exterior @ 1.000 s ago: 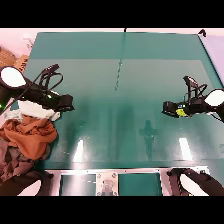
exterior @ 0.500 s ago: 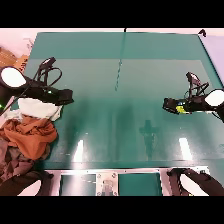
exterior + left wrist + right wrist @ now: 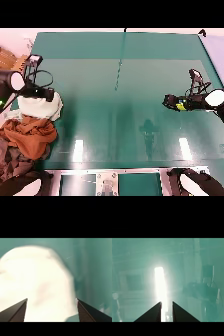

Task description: Fold the shirts.

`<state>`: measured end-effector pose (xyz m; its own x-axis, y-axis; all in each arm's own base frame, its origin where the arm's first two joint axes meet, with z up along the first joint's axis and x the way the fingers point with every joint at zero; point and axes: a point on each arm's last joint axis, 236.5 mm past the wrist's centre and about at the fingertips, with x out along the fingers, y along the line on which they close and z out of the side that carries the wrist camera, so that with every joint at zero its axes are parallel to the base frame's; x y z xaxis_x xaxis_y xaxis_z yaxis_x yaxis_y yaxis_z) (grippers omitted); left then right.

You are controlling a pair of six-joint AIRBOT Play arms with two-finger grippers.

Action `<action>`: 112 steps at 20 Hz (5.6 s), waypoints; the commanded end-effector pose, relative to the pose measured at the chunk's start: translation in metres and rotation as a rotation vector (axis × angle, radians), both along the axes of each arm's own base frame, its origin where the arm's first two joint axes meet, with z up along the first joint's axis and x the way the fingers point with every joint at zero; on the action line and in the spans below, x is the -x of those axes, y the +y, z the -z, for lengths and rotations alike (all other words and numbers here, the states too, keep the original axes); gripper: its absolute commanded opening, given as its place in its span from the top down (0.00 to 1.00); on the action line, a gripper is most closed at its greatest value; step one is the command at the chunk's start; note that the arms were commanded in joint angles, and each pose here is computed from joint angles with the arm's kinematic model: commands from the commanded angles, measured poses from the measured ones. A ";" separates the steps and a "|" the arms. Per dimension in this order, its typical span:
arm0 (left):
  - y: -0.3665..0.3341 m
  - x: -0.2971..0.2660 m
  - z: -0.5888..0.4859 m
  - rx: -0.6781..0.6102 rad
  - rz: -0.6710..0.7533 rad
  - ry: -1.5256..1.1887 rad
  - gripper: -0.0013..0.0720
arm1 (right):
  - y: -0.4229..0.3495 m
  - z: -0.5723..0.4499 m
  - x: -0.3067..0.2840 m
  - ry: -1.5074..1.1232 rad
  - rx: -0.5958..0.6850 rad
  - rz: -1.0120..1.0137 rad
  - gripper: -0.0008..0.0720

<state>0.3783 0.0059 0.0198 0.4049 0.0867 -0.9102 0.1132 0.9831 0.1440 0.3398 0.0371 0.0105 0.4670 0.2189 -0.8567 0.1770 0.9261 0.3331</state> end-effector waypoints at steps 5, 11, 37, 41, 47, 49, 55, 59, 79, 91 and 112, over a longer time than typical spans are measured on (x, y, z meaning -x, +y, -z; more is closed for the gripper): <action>0.044 0.023 0.097 -0.143 0.096 0.312 0.10 | -0.001 0.000 -0.002 -0.006 0.002 0.002 0.74; 0.029 -0.016 0.043 -0.095 0.102 0.213 0.95 | -0.001 0.000 -0.002 -0.006 0.002 0.002 0.96; -0.235 0.015 -0.036 0.370 0.487 0.336 0.15 | -0.025 0.007 -0.002 0.143 -0.095 0.078 0.47; -0.220 0.051 0.019 0.587 0.341 0.552 0.00 | -0.002 0.041 -0.031 0.141 -0.213 0.026 0.40; -0.266 0.136 0.084 0.792 0.319 0.742 0.00 | 0.036 0.079 -0.070 0.139 -0.425 -0.019 0.40; -0.277 0.145 0.105 0.756 0.311 0.718 0.00 | 0.047 0.085 -0.085 0.146 -0.444 -0.037 0.40; -0.281 0.123 0.120 0.720 0.290 0.604 0.94 | 0.091 0.084 -0.122 0.118 -0.433 -0.154 0.40; -0.236 0.104 0.119 0.679 0.246 0.609 0.95 | 0.116 0.094 -0.129 0.133 -0.432 -0.206 0.40; -0.157 -0.029 -0.196 0.467 0.412 -0.239 0.95 | 0.064 -0.254 -0.098 -0.573 -0.221 -0.402 0.96; -0.135 0.042 -0.290 0.379 0.445 -0.423 0.95 | 0.067 -0.306 0.030 -0.584 -0.077 -0.441 0.96; -0.104 -0.054 -0.001 0.692 0.169 0.223 0.03 | -0.028 -0.005 0.022 0.248 -0.251 0.125 0.46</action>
<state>0.4188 -0.1343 0.0055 0.1158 -0.5986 -0.7926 0.2869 0.7841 -0.5503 0.3807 0.0208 0.0252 0.3669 0.4431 -0.8179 0.2350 0.8066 0.5424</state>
